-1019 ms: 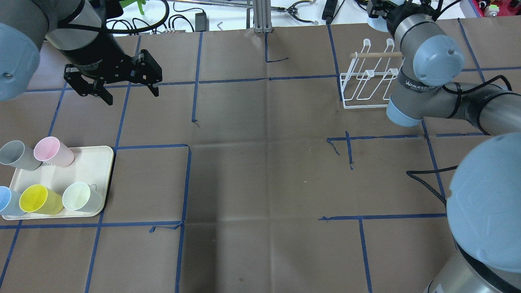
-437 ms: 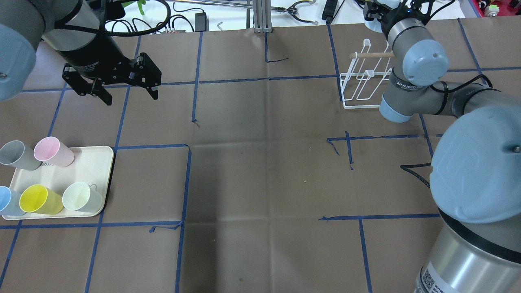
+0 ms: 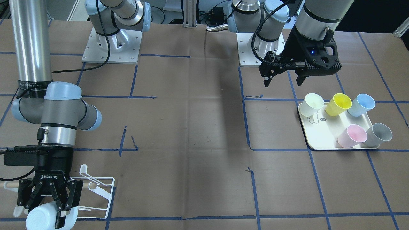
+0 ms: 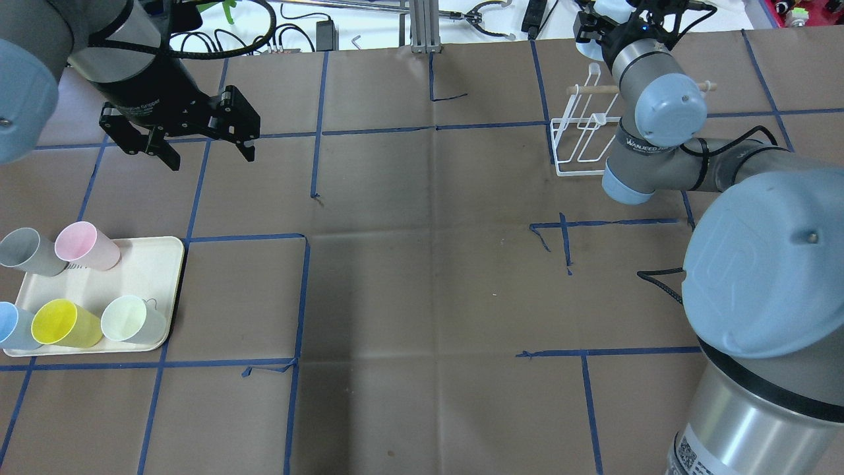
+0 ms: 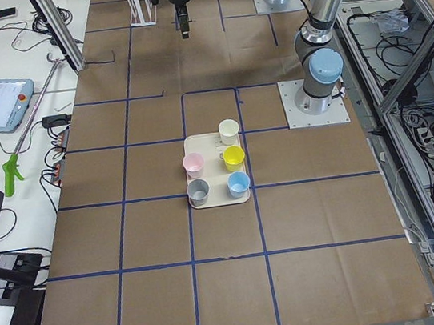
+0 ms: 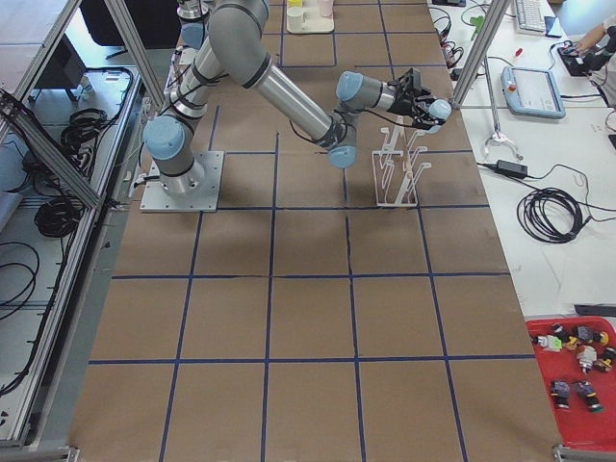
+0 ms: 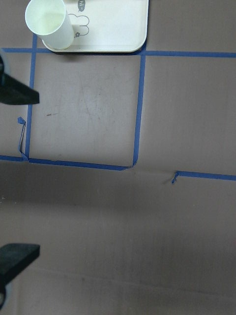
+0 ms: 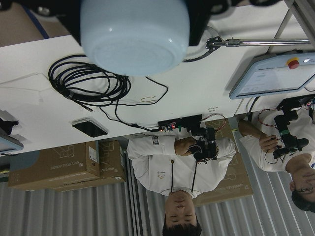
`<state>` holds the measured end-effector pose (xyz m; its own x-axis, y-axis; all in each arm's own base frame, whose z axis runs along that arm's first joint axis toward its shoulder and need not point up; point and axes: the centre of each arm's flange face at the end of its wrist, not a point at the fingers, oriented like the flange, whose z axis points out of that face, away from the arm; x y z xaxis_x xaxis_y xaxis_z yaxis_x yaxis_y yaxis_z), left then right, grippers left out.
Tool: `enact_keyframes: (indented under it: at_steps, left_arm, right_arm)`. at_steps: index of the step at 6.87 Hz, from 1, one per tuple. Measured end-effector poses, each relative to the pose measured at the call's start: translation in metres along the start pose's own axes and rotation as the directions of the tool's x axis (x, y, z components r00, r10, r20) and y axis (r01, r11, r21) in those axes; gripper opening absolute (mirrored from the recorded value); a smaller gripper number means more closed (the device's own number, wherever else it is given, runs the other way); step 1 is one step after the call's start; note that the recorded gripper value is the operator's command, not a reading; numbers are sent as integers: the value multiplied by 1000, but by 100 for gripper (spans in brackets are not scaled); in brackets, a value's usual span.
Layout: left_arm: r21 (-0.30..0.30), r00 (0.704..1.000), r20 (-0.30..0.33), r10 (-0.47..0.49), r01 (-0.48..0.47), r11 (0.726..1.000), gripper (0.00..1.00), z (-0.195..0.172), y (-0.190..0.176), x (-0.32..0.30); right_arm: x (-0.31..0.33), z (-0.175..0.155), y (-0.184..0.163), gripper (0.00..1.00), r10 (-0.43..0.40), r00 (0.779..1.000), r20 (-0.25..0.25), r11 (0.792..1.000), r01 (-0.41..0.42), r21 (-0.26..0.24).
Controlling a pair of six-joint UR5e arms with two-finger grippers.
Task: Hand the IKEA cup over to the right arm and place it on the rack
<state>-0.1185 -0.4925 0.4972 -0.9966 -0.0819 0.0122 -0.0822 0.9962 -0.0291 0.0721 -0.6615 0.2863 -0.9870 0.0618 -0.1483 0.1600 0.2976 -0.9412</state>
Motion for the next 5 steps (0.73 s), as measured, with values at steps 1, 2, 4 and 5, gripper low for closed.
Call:
enact_keyframes:
  at_steps: [1, 2, 4, 5]
  left_arm:
    - [0, 1000, 0, 0, 0, 1000, 100, 0, 0, 0]
    - [1, 1000, 0, 0, 0, 1000, 100, 0, 0, 0]
    - [4, 1000, -2, 0, 0, 1000, 100, -1, 0, 0]
    - [5, 1000, -2, 0, 0, 1000, 100, -1, 0, 0]
  right_arm:
    - [0, -1, 6, 8, 1, 1000, -3, 1000, -1, -13]
    - [1, -1, 12, 8, 2, 1000, -5, 1000, -2, -25]
    - [4, 0, 27, 20, 4, 1000, -8, 998, -5, -57]
    - [5, -1, 32, 58, 2, 1000, -11, 998, -3, -67]
